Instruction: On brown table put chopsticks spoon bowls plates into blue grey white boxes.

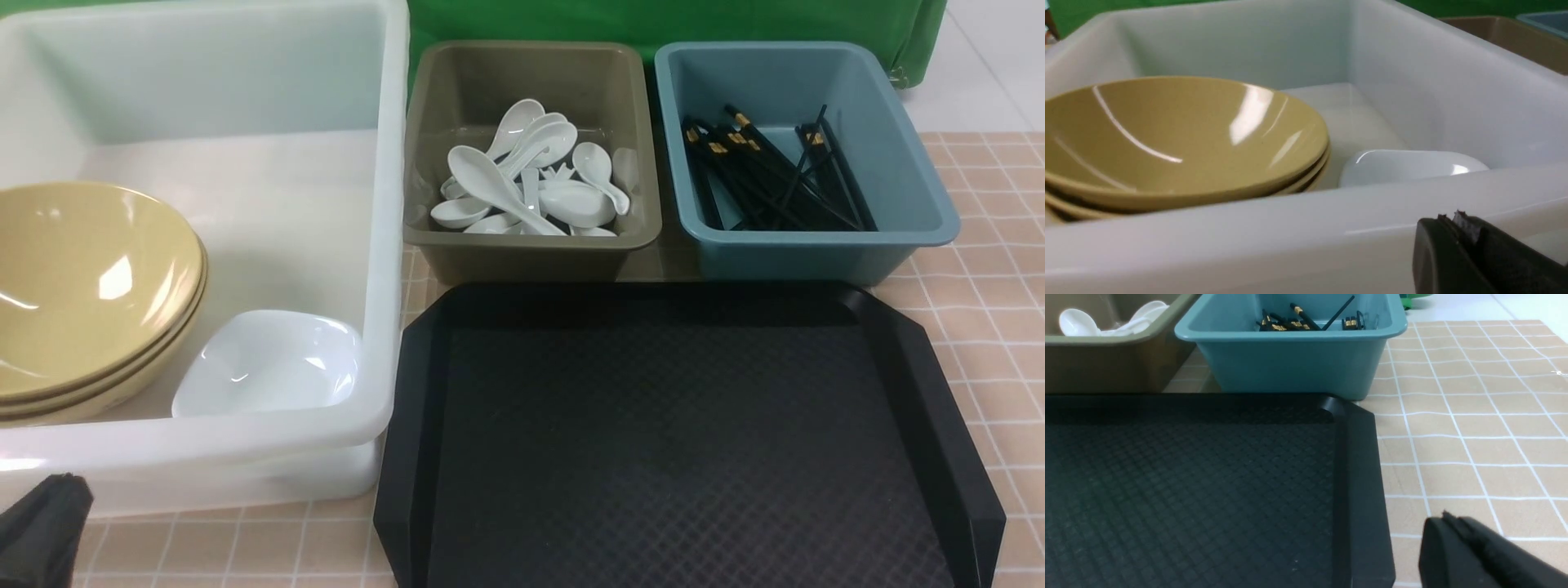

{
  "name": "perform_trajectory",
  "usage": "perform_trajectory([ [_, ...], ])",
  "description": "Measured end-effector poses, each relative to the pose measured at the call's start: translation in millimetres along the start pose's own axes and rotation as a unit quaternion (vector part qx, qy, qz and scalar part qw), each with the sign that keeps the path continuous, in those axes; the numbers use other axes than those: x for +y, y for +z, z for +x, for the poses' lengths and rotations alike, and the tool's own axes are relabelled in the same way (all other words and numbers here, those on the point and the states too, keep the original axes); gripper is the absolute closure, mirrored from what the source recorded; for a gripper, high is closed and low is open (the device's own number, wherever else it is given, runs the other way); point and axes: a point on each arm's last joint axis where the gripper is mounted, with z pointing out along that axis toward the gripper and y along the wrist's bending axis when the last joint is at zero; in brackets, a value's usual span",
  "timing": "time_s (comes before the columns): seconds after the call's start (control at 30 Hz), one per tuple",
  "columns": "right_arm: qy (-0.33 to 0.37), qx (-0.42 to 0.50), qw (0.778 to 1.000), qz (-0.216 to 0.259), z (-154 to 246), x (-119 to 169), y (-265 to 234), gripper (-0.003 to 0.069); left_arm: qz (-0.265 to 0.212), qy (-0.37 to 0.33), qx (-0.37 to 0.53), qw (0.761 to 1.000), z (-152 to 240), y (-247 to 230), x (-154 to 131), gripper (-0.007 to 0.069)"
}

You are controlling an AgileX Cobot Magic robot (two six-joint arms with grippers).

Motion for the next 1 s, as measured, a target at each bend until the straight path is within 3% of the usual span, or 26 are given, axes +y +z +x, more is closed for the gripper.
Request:
perform_trajectory([
  [0.2, 0.0, 0.0, 1.0, 0.0, 0, 0, 0, 0.0612, -0.037, -0.049, 0.044, 0.997, 9, -1, 3, 0.0632],
  [1.0, 0.0, 0.0, 1.0, 0.0, 0, 0, 0, 0.0591, -0.028, -0.048, 0.058, 0.997, 11, -1, 1, 0.0632],
])
